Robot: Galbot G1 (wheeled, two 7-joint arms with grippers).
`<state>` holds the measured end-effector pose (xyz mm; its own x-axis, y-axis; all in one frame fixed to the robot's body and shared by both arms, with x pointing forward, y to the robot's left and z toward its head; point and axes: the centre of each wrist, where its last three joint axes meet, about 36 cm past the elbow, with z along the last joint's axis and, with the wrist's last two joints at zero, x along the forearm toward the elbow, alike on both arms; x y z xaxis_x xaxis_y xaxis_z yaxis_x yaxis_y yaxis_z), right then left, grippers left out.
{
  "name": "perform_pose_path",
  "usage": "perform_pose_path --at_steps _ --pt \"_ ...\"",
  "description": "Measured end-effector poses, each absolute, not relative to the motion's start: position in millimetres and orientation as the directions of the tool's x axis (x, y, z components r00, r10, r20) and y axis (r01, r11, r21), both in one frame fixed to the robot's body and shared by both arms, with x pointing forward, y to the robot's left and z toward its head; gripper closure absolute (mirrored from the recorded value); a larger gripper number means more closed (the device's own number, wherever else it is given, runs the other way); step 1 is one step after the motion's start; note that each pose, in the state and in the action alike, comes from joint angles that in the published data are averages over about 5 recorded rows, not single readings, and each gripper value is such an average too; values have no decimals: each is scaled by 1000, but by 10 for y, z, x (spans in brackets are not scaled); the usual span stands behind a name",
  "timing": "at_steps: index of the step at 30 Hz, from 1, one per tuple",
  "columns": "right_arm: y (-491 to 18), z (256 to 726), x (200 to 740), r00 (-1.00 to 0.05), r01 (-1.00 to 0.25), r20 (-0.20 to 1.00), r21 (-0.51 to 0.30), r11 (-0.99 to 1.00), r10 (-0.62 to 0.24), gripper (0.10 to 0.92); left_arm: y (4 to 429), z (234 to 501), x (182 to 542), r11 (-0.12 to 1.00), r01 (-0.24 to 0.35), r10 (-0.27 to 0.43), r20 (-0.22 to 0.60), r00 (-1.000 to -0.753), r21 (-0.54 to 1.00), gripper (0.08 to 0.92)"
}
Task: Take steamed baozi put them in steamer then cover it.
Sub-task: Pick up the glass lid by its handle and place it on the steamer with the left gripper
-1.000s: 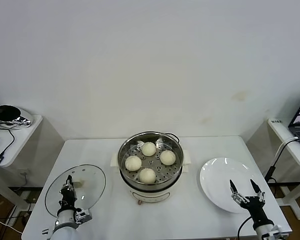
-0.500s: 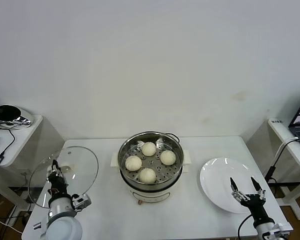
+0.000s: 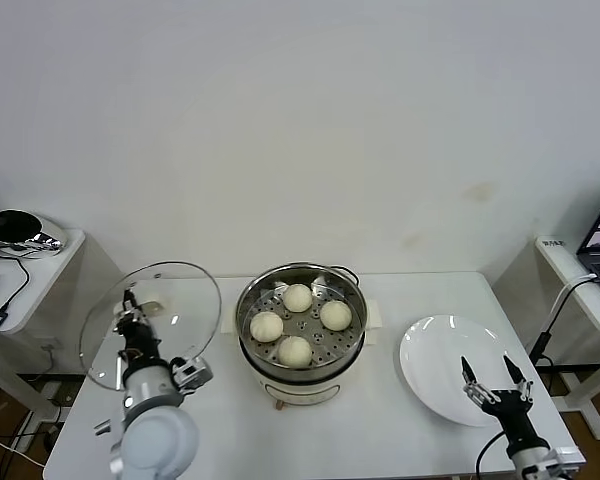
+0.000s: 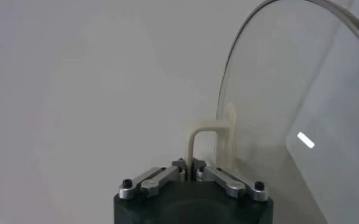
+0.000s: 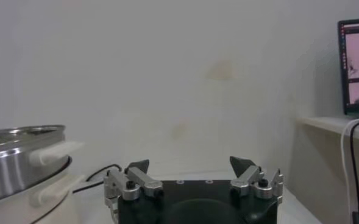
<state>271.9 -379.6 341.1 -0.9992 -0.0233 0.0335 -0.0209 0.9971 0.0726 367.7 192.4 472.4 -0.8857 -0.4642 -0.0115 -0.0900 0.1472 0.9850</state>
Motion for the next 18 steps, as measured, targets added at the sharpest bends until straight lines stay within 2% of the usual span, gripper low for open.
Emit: perform_pose_path --at_steps 9,18 --pt "-3800 3359 2708 -999 2 45 62 998 -1 200 1428 4737 3938 174 -59 -402 16 -915 983 869" --pt "-3771 3304 2735 -999 11 53 58 998 8 200 772 4733 4159 173 -38 -283 13 -959 984 869"
